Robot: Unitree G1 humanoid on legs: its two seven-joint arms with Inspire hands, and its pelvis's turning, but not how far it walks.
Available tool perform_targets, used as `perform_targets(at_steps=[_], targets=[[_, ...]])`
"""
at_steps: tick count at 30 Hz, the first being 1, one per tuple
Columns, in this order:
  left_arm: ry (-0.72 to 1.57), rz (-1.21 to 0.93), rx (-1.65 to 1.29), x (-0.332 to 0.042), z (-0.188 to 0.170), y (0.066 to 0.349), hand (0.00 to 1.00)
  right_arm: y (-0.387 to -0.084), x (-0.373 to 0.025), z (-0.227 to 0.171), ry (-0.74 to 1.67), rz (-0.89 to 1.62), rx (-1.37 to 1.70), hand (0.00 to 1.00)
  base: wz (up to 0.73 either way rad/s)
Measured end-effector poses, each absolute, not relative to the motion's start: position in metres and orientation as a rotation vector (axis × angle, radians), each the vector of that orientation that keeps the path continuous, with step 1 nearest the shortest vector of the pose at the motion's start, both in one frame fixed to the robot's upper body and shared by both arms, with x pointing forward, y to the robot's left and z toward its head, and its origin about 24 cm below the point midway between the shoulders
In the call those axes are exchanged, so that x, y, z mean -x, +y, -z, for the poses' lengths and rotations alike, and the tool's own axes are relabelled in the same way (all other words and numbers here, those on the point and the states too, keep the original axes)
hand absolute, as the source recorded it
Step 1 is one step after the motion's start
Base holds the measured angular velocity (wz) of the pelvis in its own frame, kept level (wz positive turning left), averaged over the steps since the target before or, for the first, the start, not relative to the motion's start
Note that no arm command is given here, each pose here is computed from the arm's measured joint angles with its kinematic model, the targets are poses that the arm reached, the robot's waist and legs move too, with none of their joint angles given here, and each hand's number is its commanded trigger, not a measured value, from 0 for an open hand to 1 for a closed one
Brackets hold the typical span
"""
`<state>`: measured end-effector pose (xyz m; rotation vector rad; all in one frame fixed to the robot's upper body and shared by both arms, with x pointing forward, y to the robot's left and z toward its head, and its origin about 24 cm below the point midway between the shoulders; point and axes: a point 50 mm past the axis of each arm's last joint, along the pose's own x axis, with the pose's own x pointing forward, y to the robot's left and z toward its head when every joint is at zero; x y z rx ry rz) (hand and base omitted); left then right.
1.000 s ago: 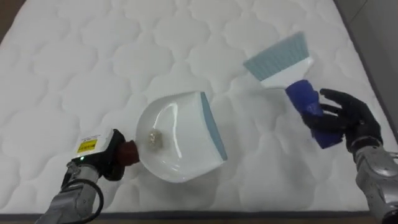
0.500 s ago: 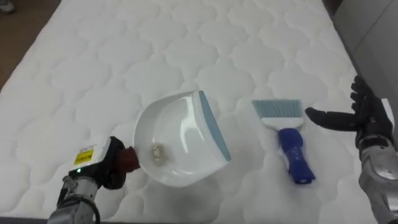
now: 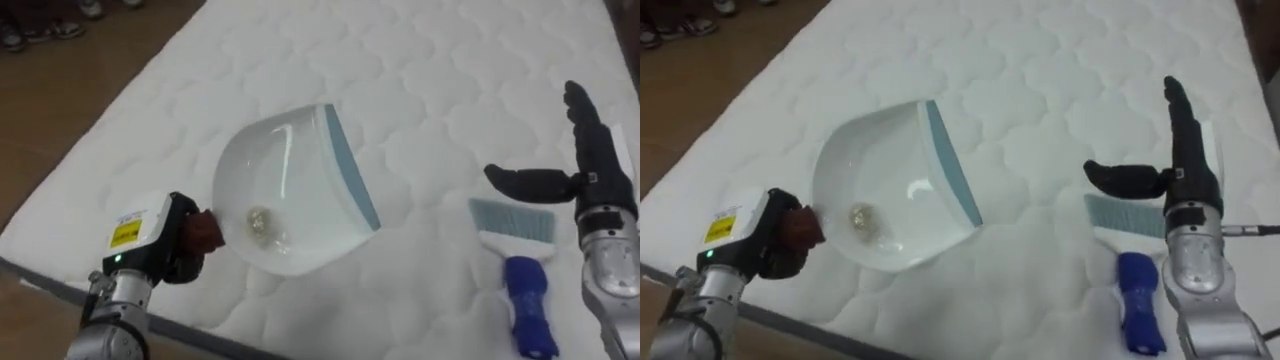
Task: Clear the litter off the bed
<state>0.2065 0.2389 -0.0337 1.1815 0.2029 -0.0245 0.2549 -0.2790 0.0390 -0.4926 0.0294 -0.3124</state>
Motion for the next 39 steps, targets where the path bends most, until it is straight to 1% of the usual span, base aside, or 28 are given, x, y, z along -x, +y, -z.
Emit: perform_targets(at_steps=[3,9,14,18,22,25,30,34,39], targets=[[0.217,0.012,-1.162,-0.204,0.036,0.238,1.00,-0.281,-0.252,-0.039,0.015,0.348,0.513,0.00,0.88],[0.234,0.021,-1.109,-0.199,0.044,0.225,1.00,-0.284,-0.235,-0.029,0.025,0.375,0.509,0.00,1.00],[0.241,0.015,-1.075,-0.197,0.044,0.228,1.00,-0.270,-0.225,-0.016,0.046,0.383,0.462,0.00,0.91],[0.238,0.013,-1.062,-0.199,0.044,0.225,1.00,-0.268,-0.223,-0.012,0.064,0.379,0.453,0.00,1.11],[0.263,0.005,-1.032,-0.195,0.049,0.222,1.00,-0.262,-0.227,-0.011,0.058,0.349,0.468,0.00,0.56],[0.261,0.016,-1.006,-0.194,0.051,0.217,1.00,-0.263,-0.222,-0.005,0.080,0.351,0.484,0.00,0.77],[0.264,0.000,-1.003,-0.194,0.049,0.223,1.00,-0.254,-0.220,0.004,0.130,0.298,0.439,0.00,0.26],[0.261,0.000,-1.015,-0.195,0.048,0.224,1.00,-0.256,-0.216,0.009,0.155,0.299,0.447,0.00,0.91],[0.261,0.015,-1.042,-0.195,0.046,0.230,1.00,-0.254,-0.210,0.014,0.173,0.313,0.446,0.00,1.17]])
